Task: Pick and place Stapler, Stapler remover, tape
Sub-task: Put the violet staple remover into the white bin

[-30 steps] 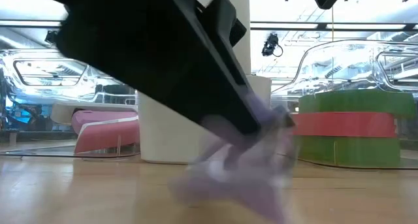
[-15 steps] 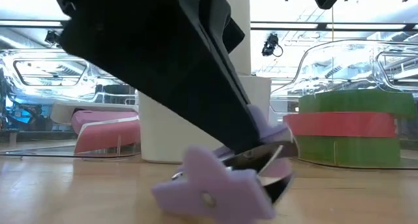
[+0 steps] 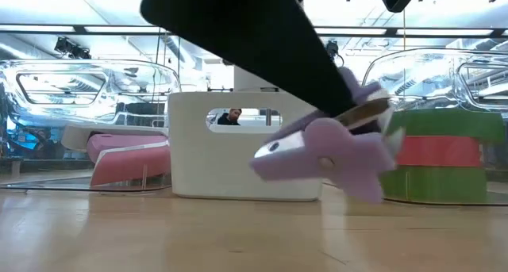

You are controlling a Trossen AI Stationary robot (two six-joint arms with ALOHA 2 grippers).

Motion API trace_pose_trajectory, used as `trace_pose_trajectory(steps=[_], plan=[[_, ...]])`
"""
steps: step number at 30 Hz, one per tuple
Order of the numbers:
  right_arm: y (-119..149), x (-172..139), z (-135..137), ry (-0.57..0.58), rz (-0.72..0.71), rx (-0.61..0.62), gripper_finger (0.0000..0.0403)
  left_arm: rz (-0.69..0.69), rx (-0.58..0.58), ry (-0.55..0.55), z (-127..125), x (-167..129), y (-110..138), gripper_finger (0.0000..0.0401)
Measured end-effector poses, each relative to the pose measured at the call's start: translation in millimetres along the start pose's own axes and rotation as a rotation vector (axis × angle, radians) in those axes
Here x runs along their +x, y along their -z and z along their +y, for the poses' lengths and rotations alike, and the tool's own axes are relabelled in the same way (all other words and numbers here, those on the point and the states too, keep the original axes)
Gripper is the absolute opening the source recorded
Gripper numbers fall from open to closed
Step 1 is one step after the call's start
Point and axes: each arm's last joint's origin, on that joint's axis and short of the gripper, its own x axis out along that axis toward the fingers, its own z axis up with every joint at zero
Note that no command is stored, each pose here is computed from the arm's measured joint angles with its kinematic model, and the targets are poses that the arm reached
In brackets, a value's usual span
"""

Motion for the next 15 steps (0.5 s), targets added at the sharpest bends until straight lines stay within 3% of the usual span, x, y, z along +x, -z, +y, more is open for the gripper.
trace_pose_trajectory(steps=[10, 15], plan=[[0.0, 0.0, -0.1, 0.001, 0.000, -0.003, 0.0148, 0.019, 0.038, -0.170, -0.6, -25.6, -27.9, 0.0001], [0.0, 0.0, -0.1, 0.001, 0.000, -0.003, 0.0148, 0.080, 0.103, -0.317, -1.1, -39.9, -31.6, 0.0001]])
